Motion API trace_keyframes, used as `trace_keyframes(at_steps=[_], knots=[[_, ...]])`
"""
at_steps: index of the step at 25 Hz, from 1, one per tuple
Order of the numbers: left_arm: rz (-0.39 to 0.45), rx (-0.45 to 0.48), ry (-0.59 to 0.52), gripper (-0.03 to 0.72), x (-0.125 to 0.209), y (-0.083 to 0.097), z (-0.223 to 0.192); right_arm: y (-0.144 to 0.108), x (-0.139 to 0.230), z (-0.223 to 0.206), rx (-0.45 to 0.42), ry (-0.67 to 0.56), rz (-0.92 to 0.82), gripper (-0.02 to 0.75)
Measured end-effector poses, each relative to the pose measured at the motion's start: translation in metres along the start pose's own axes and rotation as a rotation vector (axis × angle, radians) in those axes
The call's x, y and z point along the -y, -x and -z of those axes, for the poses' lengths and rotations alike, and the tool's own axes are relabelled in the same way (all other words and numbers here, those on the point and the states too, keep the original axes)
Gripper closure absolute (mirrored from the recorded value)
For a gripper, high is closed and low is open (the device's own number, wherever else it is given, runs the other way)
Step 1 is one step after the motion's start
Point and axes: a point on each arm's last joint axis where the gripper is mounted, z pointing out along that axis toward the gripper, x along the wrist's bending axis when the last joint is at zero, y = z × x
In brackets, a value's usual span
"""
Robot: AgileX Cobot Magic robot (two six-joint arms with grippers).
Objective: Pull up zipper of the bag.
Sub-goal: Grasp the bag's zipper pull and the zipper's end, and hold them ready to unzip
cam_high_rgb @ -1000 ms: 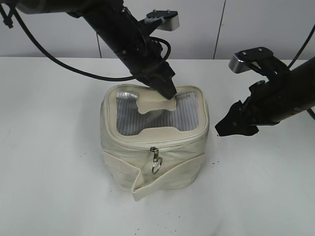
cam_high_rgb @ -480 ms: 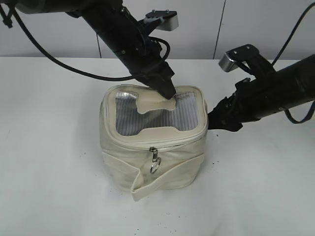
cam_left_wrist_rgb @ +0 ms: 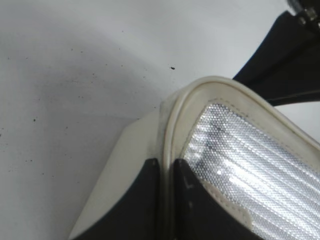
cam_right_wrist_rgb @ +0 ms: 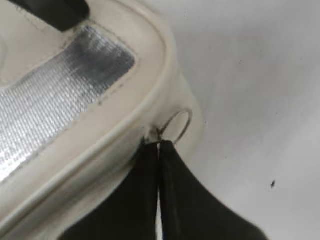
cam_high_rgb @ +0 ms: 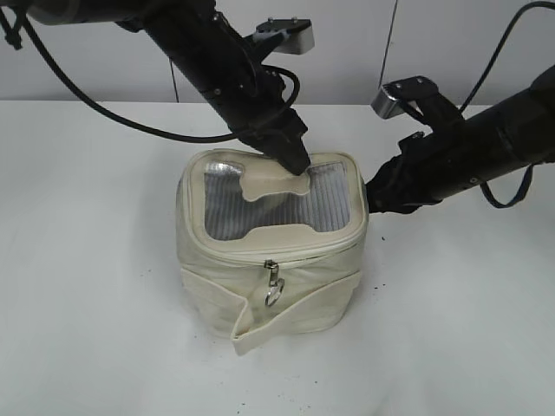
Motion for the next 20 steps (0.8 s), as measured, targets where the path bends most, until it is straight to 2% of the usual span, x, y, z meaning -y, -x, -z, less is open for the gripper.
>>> trace_keyframes(at_steps=[5,14,20], knots=[[0.001,0.001,0.000,0.640,0.000,0.000,0.000,-0.007,0.006,0.008,-0.040,-0.096,-0.063,0.754],[0.020,0.001,0.000,0.641,0.000,0.000,0.000,-0.031,0.000,0.051,-0.062,-0.150,-0.090,0.754],[0.023,0.001,0.000,0.641,0.000,0.000,0.000,-0.034,0.004,0.060,-0.023,-0.168,-0.097,0.754]])
